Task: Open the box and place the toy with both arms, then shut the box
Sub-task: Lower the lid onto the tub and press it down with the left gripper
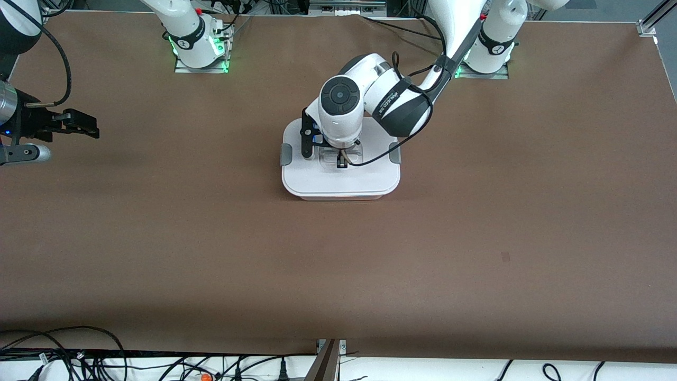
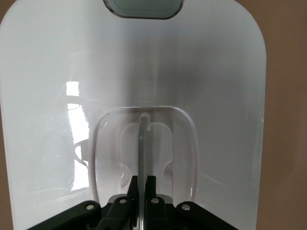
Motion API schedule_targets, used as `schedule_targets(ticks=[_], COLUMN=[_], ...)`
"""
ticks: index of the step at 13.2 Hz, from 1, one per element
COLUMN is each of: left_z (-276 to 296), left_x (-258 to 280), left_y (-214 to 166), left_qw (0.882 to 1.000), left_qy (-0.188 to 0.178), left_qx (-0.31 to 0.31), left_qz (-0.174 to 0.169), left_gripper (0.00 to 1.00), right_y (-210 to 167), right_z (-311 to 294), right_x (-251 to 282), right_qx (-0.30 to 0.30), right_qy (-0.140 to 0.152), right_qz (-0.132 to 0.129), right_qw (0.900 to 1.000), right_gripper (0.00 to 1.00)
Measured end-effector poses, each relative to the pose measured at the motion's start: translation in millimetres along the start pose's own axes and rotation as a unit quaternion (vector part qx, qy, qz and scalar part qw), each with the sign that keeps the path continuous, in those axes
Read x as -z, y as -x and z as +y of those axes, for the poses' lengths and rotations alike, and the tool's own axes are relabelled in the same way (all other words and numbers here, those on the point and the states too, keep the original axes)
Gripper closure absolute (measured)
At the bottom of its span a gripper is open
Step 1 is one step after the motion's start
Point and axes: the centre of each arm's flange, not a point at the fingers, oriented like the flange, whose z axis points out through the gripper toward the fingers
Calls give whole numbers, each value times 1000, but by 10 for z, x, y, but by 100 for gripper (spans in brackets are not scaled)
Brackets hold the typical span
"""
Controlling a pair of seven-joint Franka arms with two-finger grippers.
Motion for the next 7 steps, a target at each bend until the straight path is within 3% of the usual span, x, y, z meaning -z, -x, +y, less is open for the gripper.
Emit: schedule_targets(ticks=[7], left_z=[18], left_x=[-3], left_y=[-18], left_qw=[1000], left_qy=[1], left_qx=[-3], left_qz=[-1], left_gripper=[93], right_y=[-1], right_z=[-2], right_x=[0], right_qx=[0], right_qy=[0], right_qz=[0], right_qw=[1000], right_gripper=[0])
